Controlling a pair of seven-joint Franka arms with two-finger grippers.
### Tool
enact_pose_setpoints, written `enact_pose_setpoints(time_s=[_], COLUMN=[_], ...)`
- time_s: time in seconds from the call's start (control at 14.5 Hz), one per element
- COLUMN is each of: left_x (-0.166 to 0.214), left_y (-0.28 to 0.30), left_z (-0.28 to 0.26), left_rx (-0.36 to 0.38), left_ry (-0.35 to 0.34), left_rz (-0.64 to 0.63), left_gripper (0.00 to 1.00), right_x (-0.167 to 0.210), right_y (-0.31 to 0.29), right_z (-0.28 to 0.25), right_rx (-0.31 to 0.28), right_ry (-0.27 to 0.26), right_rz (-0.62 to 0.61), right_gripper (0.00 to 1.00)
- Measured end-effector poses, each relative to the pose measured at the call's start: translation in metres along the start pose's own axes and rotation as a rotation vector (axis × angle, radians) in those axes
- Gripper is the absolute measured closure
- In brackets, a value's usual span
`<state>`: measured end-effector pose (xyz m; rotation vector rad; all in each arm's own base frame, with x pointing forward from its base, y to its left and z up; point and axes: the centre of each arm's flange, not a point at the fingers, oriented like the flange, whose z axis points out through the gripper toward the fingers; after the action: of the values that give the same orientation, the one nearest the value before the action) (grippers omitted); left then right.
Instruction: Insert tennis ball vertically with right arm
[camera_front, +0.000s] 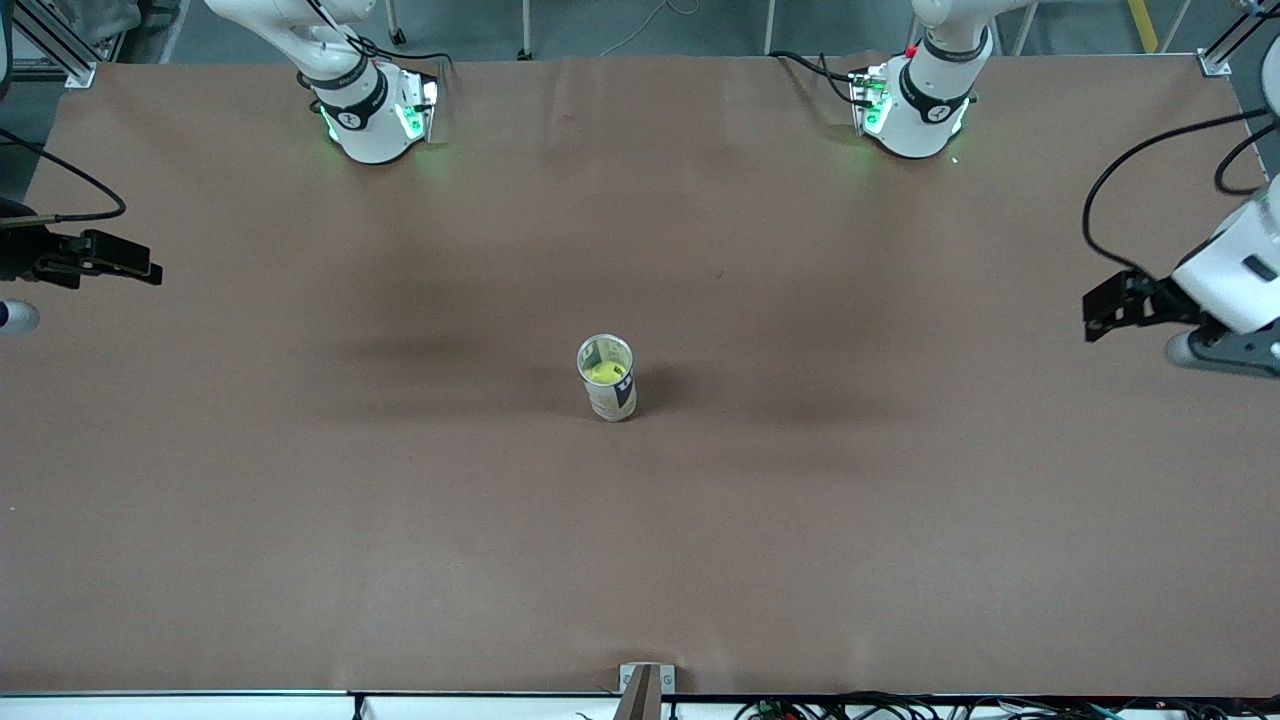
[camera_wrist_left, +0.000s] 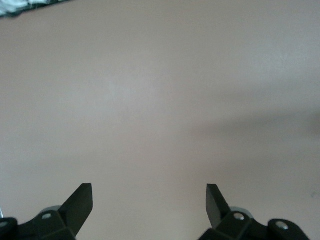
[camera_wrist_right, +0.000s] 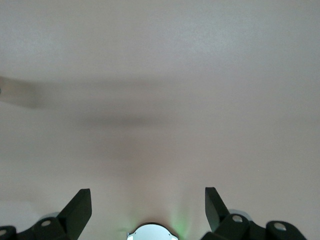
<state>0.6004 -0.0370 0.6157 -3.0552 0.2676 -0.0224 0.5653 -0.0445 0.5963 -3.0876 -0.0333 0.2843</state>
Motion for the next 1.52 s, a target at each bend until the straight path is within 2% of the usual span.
enact_pose_setpoints(time_s=[0.21, 0.35, 0.62, 1.52], left_x=[-0.021, -0.031, -0.044, -0.049], left_y=[-0.013, -0.012, -0.006, 0.002], left_z=[-0.023, -0.035, -0.042, -0.039], left_rx=[-0.029, -0.026, -0.067, -0.07], left_ry=[-0.004, -0.003, -0.035, -0.056], left_rz=[-0.058, -0.065, -0.065, -0.051], left_gripper=[0.0, 0.0, 0.0, 0.0], right_x=[-0.007, -0.009, -0.021, -0.055], right_y=[-0.009, -0.016, -0.017, -0.018], right_z=[-0.01, -0.013, -0.013, -0.031], right_rx=[-0.014, -0.021, -0.024, -0.025], right_ry=[0.018, 0.028, 0.046, 0.091], right_rz=[-0.015, -0.028, -0.029, -0.03], right_gripper=[0.0, 0.0, 0.0, 0.0])
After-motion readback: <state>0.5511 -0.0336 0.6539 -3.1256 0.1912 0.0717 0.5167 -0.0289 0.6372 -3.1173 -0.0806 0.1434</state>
